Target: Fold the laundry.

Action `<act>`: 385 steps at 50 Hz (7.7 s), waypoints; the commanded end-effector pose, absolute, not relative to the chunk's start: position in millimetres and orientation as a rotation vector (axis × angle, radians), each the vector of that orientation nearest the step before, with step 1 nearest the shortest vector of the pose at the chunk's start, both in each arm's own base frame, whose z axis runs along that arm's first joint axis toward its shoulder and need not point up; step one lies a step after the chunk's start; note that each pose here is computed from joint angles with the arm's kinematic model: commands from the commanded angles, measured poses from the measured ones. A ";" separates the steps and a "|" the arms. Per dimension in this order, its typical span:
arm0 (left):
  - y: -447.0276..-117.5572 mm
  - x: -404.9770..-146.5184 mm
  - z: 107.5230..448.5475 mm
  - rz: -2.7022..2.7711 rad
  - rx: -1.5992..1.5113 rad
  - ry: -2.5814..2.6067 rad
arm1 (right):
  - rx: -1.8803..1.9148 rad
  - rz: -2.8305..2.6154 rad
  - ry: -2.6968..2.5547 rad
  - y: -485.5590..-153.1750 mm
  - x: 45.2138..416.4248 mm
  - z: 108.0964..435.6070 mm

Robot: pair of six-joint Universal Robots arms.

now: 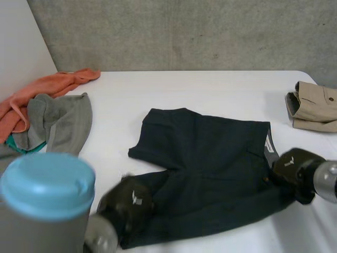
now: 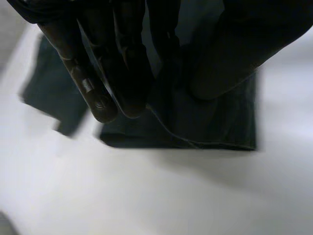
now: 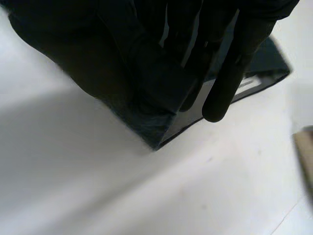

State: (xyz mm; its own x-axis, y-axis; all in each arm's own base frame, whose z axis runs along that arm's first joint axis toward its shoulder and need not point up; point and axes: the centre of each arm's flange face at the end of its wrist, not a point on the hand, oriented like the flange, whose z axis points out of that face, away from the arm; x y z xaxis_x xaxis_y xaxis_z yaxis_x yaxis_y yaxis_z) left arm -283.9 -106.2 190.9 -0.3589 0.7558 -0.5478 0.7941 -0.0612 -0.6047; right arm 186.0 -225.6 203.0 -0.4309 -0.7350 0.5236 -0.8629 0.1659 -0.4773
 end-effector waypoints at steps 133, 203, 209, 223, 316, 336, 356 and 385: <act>-247.6 -335.6 250.3 -2.555 0.927 1.889 | 1.295 2.485 -2.152 -277.0 294.8 229.3; -227.6 -368.2 275.8 -2.339 1.208 2.251 | 1.117 2.222 -2.155 -280.7 271.1 221.7; -203.8 -365.5 276.5 -2.364 1.411 2.328 | 1.265 2.124 -2.255 -236.3 274.1 180.4; -197.8 -358.5 260.6 -2.284 1.412 2.426 | 1.390 2.135 -2.200 -213.6 287.6 117.9; -173.1 -373.3 265.2 -2.383 1.568 2.477 | 0.675 2.566 -1.602 -524.4 -21.2 81.6; -172.4 -373.0 266.3 -2.386 1.566 2.475 | 0.386 1.989 -1.849 -473.7 -51.0 168.4; -194.9 -345.8 318.0 -2.596 1.213 2.280 | 0.156 2.069 -1.316 -427.8 -10.4 340.3; -450.0 -104.0 186.3 -1.598 0.689 1.735 | 1.455 2.176 -2.151 -256.0 276.2 176.4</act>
State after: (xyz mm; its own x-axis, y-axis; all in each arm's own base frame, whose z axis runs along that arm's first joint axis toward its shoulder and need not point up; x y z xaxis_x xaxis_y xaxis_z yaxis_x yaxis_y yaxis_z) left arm -137.0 -415.4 228.5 -0.7248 -0.0423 -0.6877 0.6862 0.0454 -0.7260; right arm 283.0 -260.8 196.1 -0.6151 -0.6549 0.4391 -0.3370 -0.2851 -0.8973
